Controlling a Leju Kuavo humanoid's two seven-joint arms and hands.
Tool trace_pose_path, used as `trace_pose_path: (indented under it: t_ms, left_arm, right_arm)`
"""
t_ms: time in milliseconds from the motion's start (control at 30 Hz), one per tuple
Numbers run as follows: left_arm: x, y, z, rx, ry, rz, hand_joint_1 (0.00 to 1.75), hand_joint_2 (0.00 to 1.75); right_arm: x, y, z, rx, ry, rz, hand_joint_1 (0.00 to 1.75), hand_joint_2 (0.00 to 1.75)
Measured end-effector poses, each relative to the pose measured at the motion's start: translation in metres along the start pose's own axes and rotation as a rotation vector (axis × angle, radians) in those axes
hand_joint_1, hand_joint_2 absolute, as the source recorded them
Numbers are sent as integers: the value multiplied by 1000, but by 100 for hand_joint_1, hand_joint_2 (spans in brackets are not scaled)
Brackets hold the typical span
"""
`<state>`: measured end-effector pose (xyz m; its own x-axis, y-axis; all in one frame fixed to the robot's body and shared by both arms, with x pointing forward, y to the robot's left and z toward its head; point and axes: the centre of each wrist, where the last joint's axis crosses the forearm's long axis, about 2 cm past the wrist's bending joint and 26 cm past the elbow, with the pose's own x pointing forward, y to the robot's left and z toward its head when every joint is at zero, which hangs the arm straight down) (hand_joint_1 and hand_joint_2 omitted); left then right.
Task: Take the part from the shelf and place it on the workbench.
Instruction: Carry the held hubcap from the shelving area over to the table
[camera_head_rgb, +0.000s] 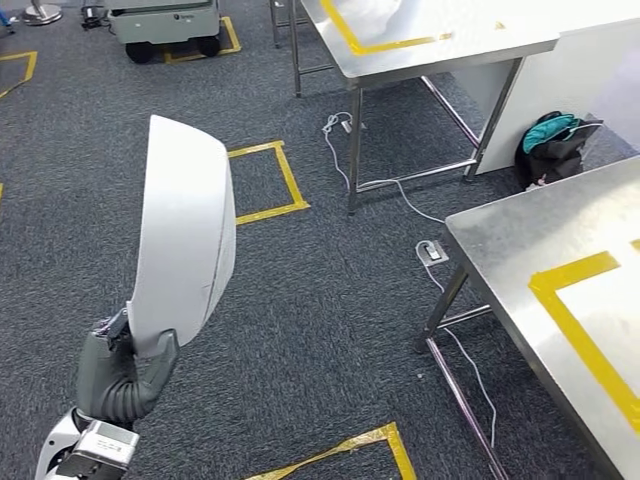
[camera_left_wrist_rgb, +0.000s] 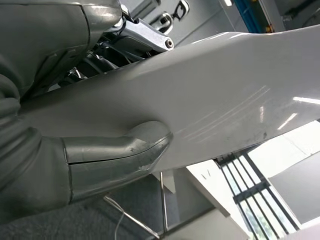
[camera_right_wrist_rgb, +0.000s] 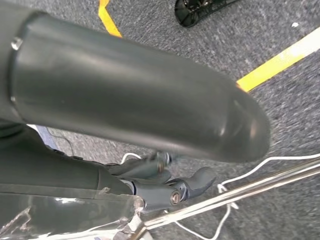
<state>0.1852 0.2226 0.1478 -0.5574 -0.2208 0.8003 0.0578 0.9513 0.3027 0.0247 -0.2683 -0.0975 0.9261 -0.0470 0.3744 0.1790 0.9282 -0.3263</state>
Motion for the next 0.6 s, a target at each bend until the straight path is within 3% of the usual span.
trace_pose_path:
  t_ms: [600]
  left_arm:
    - [-1,-1,2,-14,1,18,175,175]
  right_arm:
    - [-5,0,2,8,1,6,0,0]
